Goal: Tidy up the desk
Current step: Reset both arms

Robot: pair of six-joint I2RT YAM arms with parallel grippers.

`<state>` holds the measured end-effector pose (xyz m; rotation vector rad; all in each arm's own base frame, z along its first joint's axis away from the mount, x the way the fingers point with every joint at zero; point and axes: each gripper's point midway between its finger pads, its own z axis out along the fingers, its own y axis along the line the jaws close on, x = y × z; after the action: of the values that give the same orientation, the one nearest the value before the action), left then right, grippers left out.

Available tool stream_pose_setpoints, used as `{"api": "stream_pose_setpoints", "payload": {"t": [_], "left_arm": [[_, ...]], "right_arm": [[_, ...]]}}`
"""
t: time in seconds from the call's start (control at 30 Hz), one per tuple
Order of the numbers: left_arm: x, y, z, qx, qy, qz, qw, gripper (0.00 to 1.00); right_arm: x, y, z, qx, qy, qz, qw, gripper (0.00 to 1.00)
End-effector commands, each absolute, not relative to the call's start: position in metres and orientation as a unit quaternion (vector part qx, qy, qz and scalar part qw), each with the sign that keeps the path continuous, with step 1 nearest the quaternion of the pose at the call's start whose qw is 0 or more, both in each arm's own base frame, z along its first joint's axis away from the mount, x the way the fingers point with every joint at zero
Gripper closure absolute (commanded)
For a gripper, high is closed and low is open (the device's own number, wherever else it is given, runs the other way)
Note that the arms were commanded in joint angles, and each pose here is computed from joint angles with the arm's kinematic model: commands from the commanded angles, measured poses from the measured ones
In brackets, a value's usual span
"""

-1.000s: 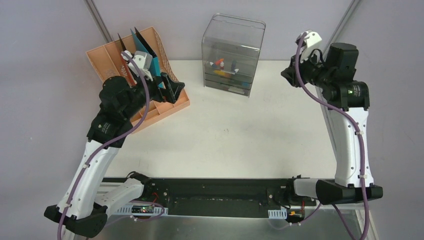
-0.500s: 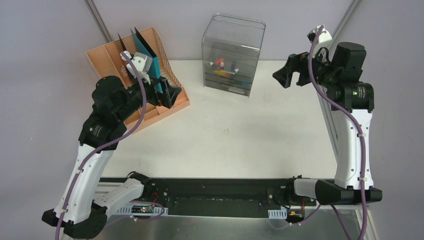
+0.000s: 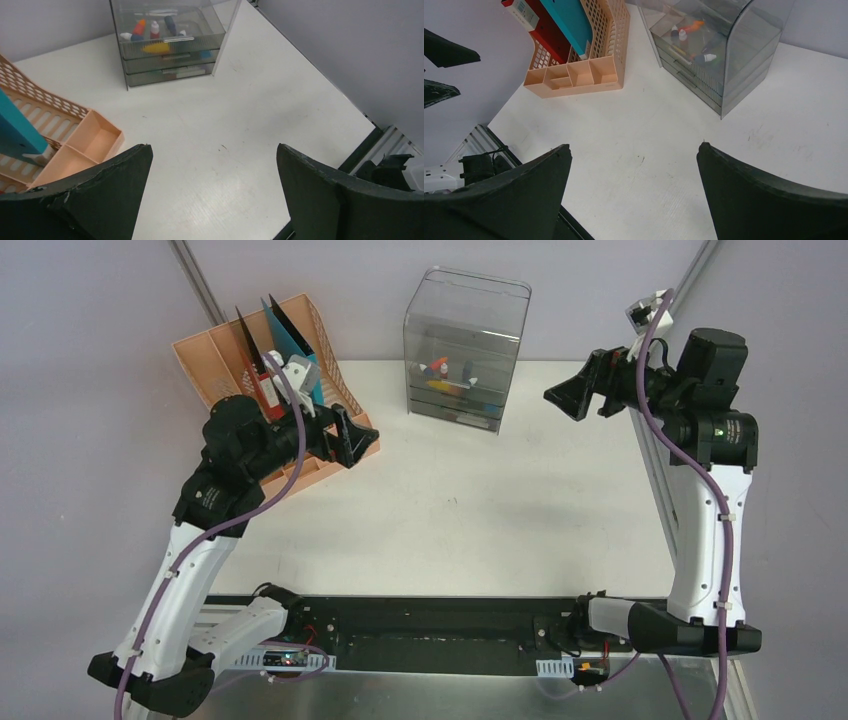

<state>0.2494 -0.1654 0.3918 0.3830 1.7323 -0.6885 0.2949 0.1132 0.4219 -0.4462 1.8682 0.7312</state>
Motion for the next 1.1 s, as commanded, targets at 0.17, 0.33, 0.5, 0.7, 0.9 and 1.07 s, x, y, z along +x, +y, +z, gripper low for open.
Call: {"api": "stream_pose_setpoints", "payload": {"t": [0.17,0.33,0.5,0.7,0.9,1.07], "left_arm": [[0.242,-0.19,0.355,0.161,0.744,-0.377,0.528,0.01],[0.234,-0.186,0.351,0.176,0.741,-0.367,0.534,0.01],[0.232,-0.178,0.347,0.185,0.744,-0.341,0.545,0.01],[0.24,-0.175,0.349,0.172,0.738,-0.334,0.561,0.01],[0.246,-0.171,0.366,0.157,0.727,-0.326,0.583,0.01],[0.25,-0.168,0.387,0.137,0.719,-0.327,0.598,0.01]], "right_arm": [[0.303,0.079,0.418,-0.144,0.795,0.215,0.548,0.0],[0.315,0.044,0.414,-0.093,0.803,0.213,0.548,0.0],[0.318,0.027,0.423,-0.054,0.79,0.244,0.56,0.0],[0.322,0.017,0.423,-0.036,0.79,0.223,0.571,0.0],[0.327,0.02,0.423,-0.034,0.79,0.229,0.569,0.0],[0.326,0.036,0.426,-0.06,0.784,0.256,0.562,0.0]]}}
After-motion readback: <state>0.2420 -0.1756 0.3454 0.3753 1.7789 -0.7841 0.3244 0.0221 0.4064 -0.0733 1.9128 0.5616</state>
